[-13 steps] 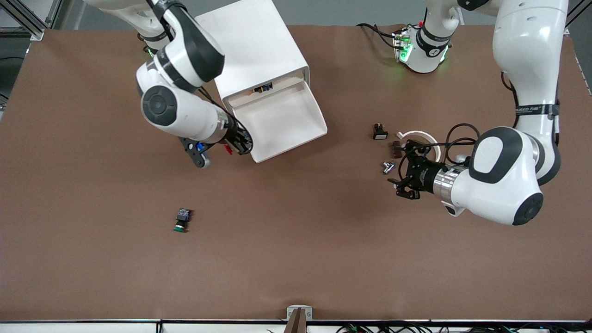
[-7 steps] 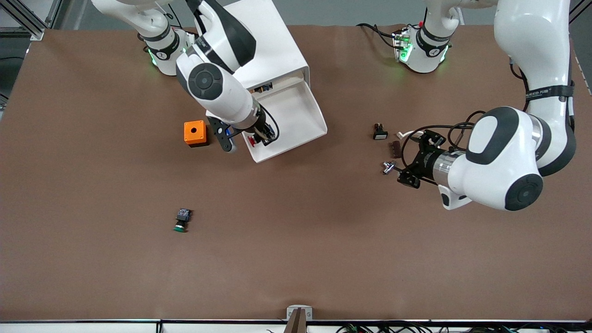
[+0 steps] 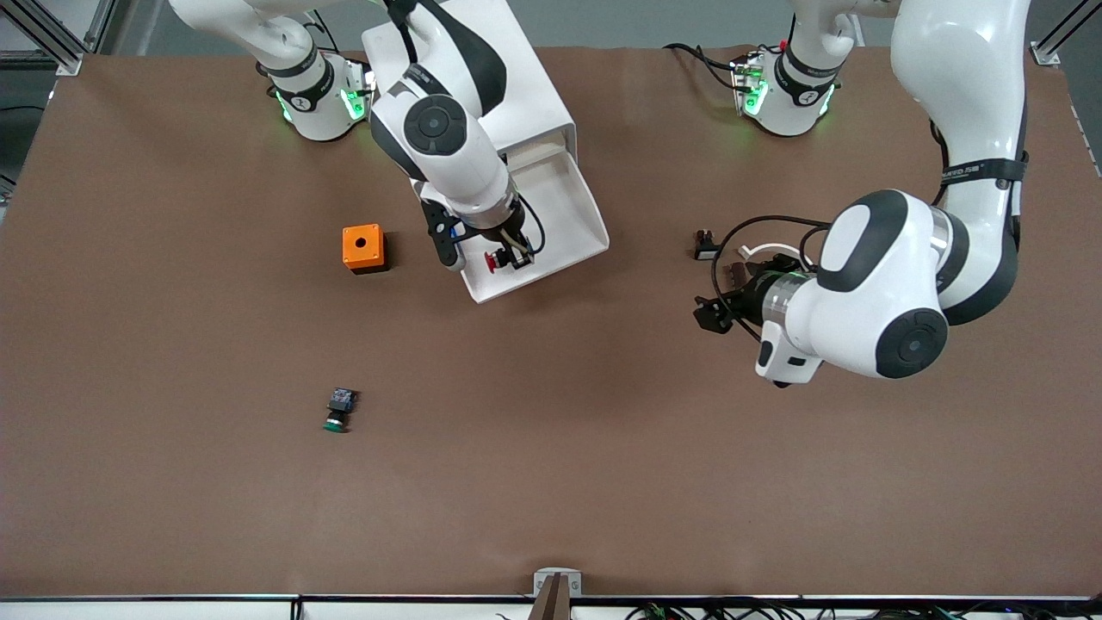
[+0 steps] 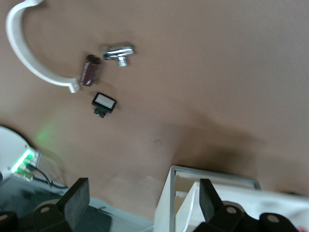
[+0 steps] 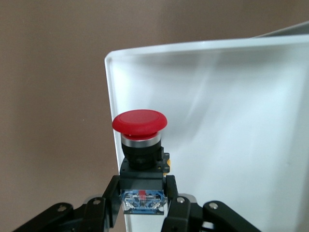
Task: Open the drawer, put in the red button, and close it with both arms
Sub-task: 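Carry the red button into the open drawer with the right gripper, then release the red button in the drawer and raise the right gripper, then push the drawer shut with the left gripper while the right gripper retracts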
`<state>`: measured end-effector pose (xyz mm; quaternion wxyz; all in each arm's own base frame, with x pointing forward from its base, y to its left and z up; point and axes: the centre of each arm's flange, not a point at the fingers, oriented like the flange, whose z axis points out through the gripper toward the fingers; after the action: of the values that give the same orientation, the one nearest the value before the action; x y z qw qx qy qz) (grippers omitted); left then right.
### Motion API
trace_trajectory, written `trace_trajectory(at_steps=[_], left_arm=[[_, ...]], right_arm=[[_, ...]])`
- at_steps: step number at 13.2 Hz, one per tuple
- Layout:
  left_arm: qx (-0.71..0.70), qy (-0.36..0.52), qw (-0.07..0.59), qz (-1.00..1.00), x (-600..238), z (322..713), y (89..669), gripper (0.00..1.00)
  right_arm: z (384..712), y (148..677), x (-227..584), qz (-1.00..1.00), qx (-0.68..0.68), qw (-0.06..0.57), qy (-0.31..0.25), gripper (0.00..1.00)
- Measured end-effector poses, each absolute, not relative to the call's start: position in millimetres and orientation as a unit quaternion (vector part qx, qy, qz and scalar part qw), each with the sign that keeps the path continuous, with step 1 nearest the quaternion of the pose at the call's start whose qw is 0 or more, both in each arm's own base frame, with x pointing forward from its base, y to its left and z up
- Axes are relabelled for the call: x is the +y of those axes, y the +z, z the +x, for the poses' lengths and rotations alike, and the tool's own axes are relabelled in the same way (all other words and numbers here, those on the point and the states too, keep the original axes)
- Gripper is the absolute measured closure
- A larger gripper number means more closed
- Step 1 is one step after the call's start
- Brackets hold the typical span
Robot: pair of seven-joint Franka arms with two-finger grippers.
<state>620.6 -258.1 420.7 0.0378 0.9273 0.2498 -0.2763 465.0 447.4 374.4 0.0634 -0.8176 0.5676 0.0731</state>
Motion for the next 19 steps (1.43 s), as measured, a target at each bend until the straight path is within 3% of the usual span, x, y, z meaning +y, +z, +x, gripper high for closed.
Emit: trace_trajectory(at_steps=[5, 7, 11, 12, 19], left_arm=[[0.171, -0.212, 0.041, 0.961, -312.1, 610.4, 422.2, 0.00], [0.142, -0.194, 0.019, 0.970, -340.0, 597.8, 410.4, 0.00], [0.064, -0.191, 0.012, 0.980, -347.9, 592.5, 381.4, 0.00], [0.056, -0.185, 0.017, 0.981, -350.2, 593.6, 379.4, 0.00], [0.032, -0.092, 0.075, 0.992, -450.0, 559.1, 336.4, 0.00]], right_arm=[[462.1, 353.4, 456.7, -0.819, 0.567, 0.060, 0.068, 0.59], [462.5, 351.4, 456.6, -0.818, 0.568, 0.059, 0.068, 0.44], [483.6, 368.8, 446.3, -0.825, 0.560, 0.063, 0.048, 0.04], [495.5, 378.6, 436.4, -0.839, 0.540, 0.055, 0.039, 0.00], [587.9, 468.2, 297.0, -0.953, 0.300, 0.008, 0.038, 0.00]])
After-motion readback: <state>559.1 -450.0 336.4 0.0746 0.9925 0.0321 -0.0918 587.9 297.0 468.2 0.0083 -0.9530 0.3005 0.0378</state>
